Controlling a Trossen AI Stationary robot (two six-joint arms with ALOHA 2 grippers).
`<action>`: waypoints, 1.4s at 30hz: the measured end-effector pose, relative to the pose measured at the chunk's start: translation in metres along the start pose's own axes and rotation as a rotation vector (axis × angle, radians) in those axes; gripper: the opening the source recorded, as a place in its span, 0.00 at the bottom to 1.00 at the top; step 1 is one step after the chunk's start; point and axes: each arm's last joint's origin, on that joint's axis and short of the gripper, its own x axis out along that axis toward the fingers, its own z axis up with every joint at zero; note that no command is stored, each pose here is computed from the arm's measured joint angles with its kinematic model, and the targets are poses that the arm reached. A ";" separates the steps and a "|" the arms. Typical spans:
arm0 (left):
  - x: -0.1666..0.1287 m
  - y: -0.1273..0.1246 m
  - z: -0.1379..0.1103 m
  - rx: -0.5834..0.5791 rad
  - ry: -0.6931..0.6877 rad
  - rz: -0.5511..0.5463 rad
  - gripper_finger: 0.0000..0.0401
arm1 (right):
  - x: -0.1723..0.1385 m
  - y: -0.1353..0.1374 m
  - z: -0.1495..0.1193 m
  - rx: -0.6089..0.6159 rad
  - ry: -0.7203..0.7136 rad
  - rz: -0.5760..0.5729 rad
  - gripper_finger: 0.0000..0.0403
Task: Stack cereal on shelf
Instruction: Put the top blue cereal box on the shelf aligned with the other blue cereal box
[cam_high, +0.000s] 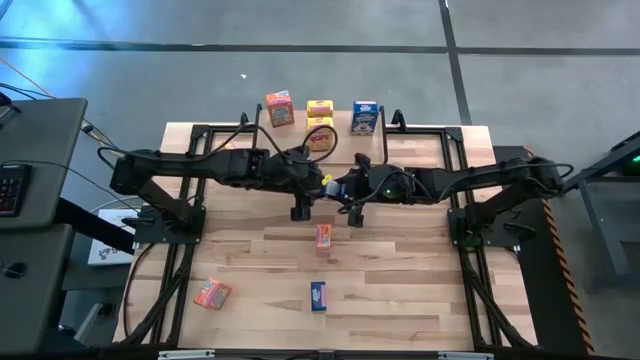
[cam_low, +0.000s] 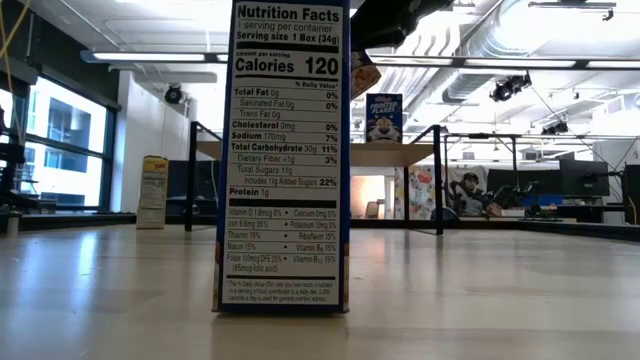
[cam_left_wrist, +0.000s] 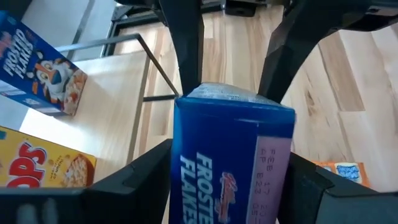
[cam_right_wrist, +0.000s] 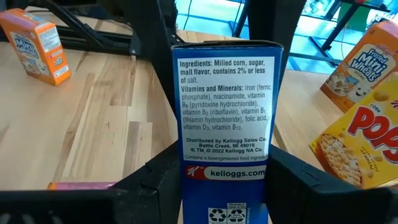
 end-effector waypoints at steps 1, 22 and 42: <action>-0.003 0.001 0.001 -0.002 -0.009 0.001 0.55 | -0.002 -0.001 0.001 0.001 -0.002 0.000 0.42; -0.076 0.018 0.003 -0.014 -0.173 0.037 0.54 | -0.076 -0.044 0.013 -0.046 -0.059 -0.090 0.42; -0.101 0.042 -0.015 -0.081 -0.107 0.103 0.54 | -0.101 -0.107 -0.071 -0.012 -0.344 -0.082 0.42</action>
